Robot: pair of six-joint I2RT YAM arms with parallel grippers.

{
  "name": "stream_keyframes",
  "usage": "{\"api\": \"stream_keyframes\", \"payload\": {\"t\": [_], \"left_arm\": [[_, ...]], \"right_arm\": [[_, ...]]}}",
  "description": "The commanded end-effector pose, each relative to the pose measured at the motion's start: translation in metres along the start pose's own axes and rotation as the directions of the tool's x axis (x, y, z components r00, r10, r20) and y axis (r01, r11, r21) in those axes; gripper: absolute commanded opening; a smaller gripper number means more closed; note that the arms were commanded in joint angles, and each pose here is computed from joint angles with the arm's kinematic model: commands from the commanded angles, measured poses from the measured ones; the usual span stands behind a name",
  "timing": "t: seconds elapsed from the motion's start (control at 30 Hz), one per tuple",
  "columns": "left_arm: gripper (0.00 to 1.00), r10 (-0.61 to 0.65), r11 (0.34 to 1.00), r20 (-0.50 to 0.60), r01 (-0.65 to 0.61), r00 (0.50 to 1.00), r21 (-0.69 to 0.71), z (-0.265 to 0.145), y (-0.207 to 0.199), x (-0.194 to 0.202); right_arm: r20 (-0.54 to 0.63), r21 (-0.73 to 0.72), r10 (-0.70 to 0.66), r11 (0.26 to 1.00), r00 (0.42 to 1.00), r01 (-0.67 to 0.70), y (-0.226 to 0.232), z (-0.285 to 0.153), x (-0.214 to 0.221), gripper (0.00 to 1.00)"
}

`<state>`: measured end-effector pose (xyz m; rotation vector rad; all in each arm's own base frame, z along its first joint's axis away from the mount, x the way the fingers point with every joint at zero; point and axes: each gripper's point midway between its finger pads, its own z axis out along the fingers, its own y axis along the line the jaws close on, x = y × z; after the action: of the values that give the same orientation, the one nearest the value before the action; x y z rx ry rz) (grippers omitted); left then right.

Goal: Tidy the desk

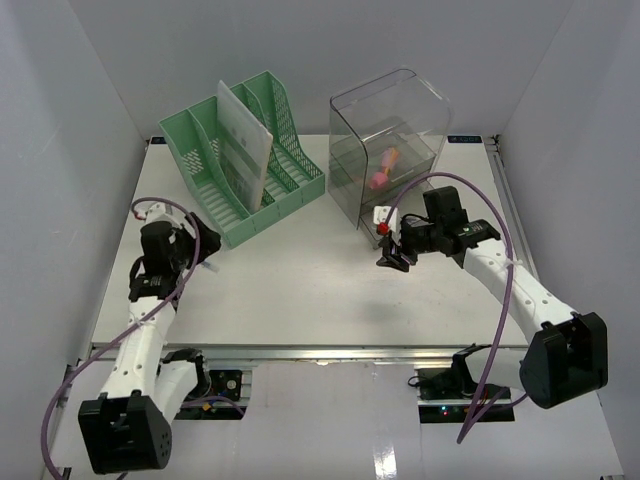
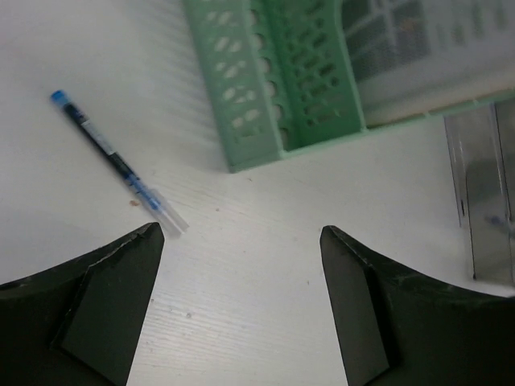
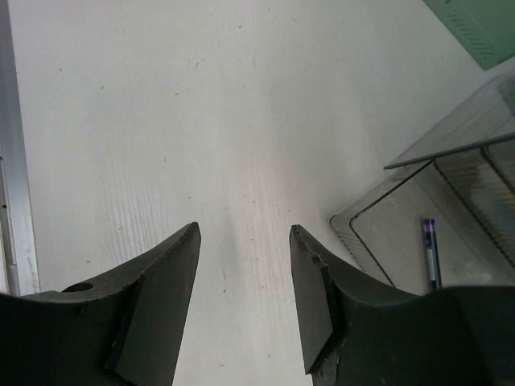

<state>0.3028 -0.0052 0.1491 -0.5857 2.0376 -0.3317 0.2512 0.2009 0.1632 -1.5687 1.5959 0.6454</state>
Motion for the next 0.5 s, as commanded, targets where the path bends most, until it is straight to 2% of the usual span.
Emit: {"api": "stream_keyframes", "payload": {"t": [0.0,0.07,0.13,0.3,0.47], "left_arm": [[0.80,-0.282,0.943,-0.043,0.269,0.958,-0.197,0.012,0.039,0.014],[0.71,-0.323,0.893,-0.017,0.299,0.946,-0.336,0.012,0.060,0.013],[0.65,-0.351,0.845,-0.048,0.294,0.935,-0.447,0.022,0.072,0.013],[0.64,-0.400,0.773,-0.166,0.234,0.901,-0.590,0.043,0.086,0.025],[0.65,-0.407,0.760,-0.177,0.224,0.896,-0.610,0.053,0.090,0.027]], "right_arm": [[0.097,0.005,0.022,1.000,0.995,-0.022,0.003,-0.013,-0.016,0.56],[0.109,0.015,0.020,1.000,0.994,-0.022,0.003,-0.016,-0.018,0.56],[0.121,0.028,0.016,0.999,0.992,-0.019,0.002,-0.020,-0.020,0.56],[0.124,0.059,0.015,0.998,0.992,-0.022,-0.002,-0.026,-0.020,0.57],[0.137,0.079,0.009,0.997,0.990,-0.020,-0.003,-0.032,-0.022,0.57]]}}
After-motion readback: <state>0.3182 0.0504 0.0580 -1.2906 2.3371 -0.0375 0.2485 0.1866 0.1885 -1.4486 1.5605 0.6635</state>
